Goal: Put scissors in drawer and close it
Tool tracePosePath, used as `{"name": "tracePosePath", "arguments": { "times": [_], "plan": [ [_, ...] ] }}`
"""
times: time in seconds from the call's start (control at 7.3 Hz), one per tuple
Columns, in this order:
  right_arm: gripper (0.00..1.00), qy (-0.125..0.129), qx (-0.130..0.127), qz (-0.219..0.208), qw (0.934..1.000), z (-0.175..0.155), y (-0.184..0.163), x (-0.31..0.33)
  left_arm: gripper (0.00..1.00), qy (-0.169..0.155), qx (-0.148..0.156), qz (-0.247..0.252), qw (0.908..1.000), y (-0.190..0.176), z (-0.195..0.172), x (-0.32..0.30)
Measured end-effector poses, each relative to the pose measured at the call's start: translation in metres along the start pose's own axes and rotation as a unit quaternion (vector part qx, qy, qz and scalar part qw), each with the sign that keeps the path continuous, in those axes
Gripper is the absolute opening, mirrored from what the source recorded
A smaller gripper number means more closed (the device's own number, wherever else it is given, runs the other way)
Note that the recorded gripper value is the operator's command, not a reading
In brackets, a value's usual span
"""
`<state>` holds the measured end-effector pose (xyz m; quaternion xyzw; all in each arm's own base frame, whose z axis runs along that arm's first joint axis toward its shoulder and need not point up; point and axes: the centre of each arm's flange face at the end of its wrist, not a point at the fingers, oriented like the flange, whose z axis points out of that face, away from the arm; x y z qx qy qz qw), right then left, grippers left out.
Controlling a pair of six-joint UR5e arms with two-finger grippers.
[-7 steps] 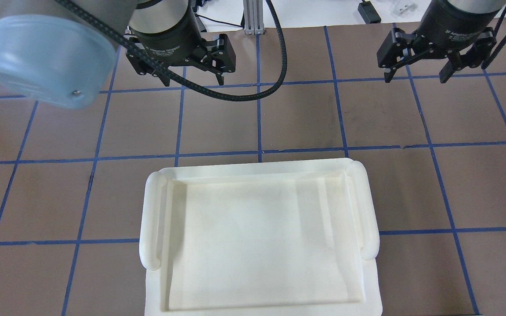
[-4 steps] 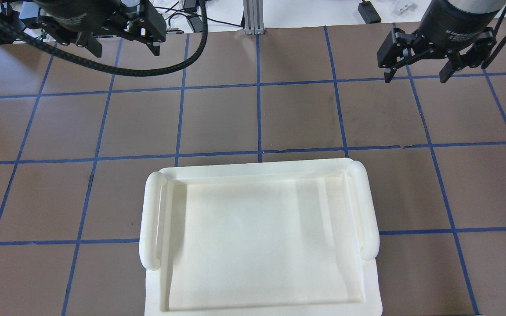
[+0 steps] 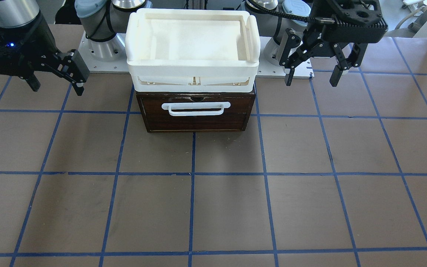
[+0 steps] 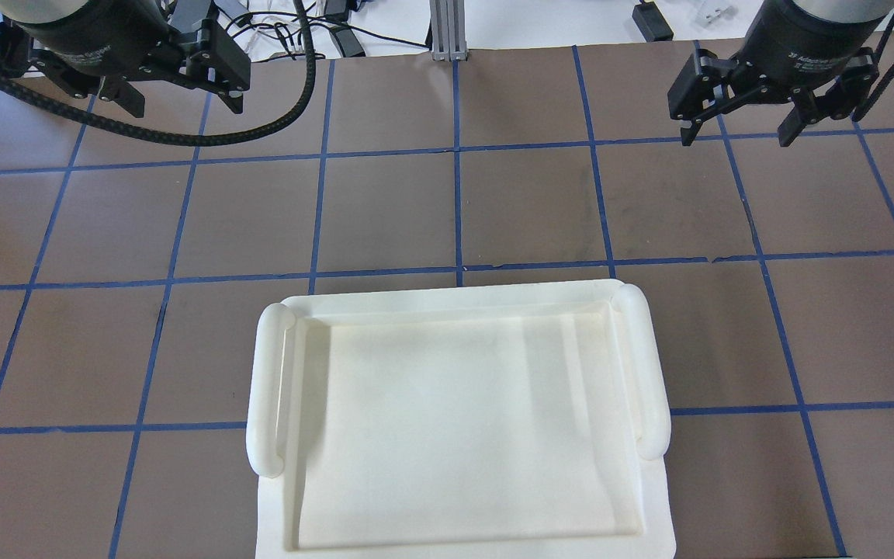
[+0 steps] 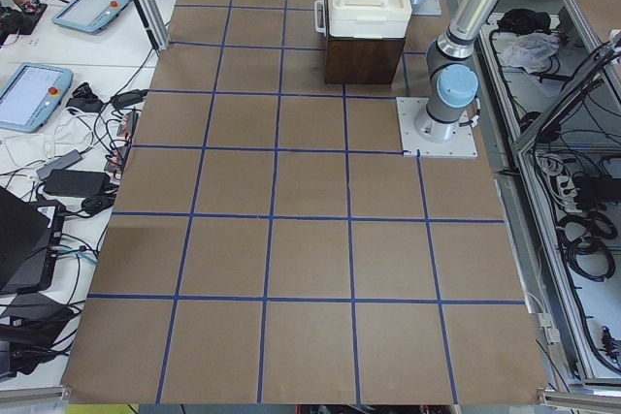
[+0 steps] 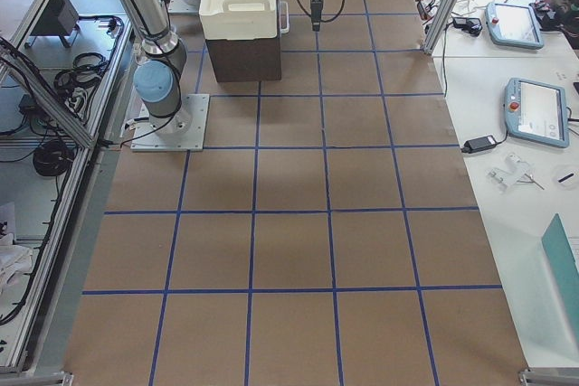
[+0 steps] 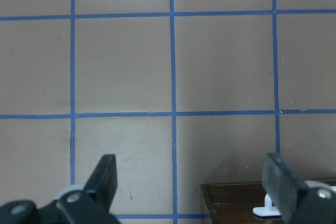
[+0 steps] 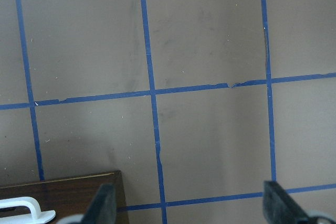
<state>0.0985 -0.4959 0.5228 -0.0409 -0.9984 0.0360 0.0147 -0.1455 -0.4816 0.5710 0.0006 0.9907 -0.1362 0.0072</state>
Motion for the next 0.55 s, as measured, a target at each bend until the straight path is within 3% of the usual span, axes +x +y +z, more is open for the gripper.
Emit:
{"name": "tracePosePath", "arguments": {
  "times": [0.55],
  "plan": [
    [1.0, 0.0, 0.0, -0.002, 1.0, 0.0, 0.0, 0.0002, 1.0, -0.001, 0.004, -0.001, 1.0, 0.0034, -0.0032, -0.0013]
  ]
}}
